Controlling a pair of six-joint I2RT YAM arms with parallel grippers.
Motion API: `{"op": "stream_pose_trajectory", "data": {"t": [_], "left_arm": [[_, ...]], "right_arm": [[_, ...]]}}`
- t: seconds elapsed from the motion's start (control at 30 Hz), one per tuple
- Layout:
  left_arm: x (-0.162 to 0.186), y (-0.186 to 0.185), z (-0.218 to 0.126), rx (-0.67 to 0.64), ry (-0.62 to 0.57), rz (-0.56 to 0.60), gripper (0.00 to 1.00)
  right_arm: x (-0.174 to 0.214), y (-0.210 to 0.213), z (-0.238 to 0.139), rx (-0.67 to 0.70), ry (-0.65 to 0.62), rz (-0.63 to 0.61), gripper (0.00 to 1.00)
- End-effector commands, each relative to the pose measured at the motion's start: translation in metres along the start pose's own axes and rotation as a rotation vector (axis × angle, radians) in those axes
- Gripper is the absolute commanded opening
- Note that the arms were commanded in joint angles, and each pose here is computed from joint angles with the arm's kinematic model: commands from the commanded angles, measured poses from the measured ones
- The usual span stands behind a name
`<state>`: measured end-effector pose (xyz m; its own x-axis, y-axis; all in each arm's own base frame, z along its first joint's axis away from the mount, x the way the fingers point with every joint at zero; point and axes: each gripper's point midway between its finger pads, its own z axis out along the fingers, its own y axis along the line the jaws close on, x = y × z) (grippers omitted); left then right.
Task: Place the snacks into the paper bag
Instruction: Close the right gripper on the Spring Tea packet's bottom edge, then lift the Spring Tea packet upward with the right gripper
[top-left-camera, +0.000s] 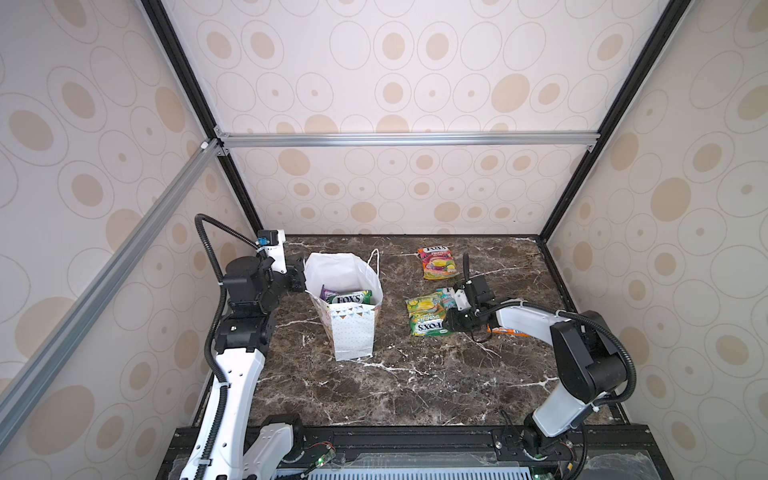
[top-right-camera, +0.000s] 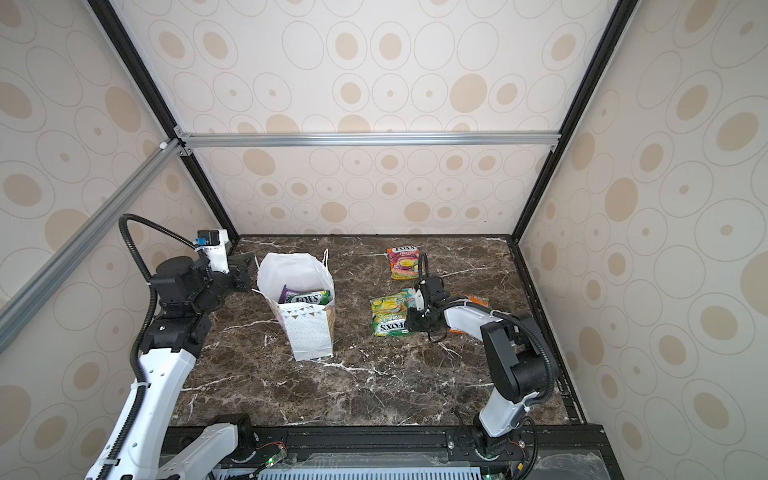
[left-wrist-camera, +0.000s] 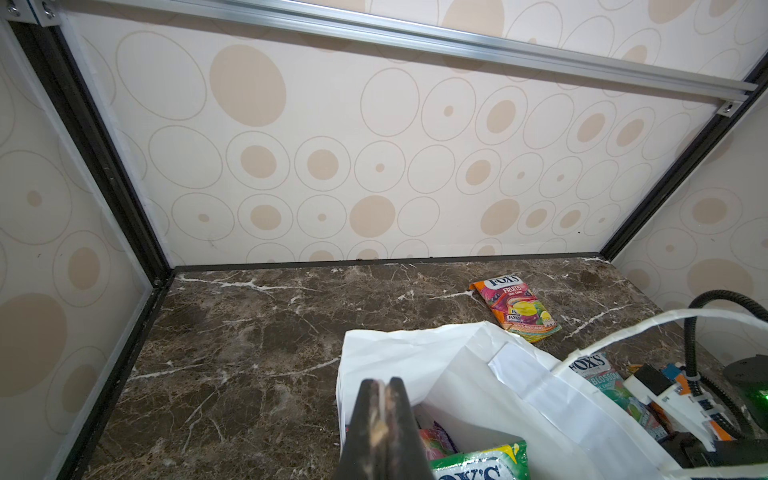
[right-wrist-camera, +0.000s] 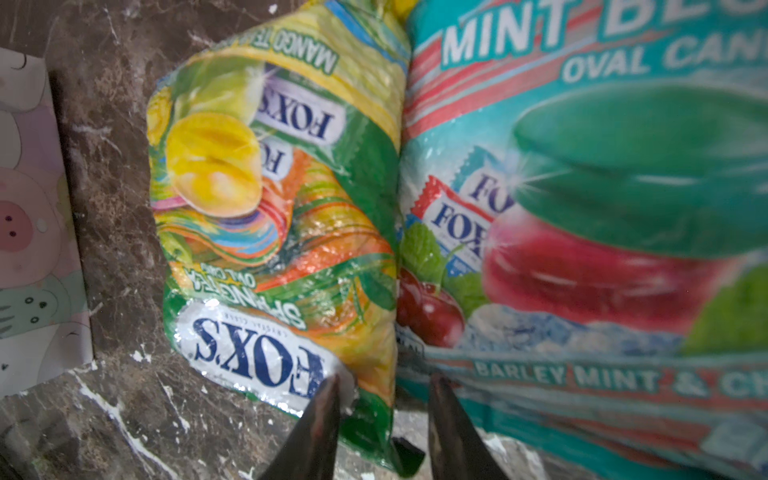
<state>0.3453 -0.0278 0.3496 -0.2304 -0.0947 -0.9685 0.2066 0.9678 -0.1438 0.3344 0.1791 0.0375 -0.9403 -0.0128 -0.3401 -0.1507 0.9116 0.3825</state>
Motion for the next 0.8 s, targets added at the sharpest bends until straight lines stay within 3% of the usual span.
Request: {"op": "stream_pose_trajectory", "data": {"t": [0.0, 0.2, 0.53, 0.7, 0.77], "left_arm": [[-0.018, -0.003, -0.008, 0.003, -0.053, 0.032, 0.0], [-0.017, -0.003, -0.008, 0.003, -0.05, 0.032, 0.0], [-0.018, -0.002, -0.009, -0.003, -0.053, 0.036, 0.0], [-0.018, -0.002, -0.008, -0.002, -0.051, 0.036, 0.0], [-0.018, -0.002, -0.009, -0.003, -0.053, 0.036, 0.0]], "right_arm": [[0.004, 0.002, 0.002, -0.017, 0.007, 0.007, 0.42], [0.007, 0.011, 0.008, -0.086, 0.014, 0.034, 0.43], [0.02, -0.002, 0.023, -0.034, 0.043, 0.073, 0.4], [0.017, 0.004, 0.024, -0.067, 0.029, 0.089, 0.26], [0.015, 0.006, 0.023, -0.072, 0.023, 0.093, 0.12]]}}
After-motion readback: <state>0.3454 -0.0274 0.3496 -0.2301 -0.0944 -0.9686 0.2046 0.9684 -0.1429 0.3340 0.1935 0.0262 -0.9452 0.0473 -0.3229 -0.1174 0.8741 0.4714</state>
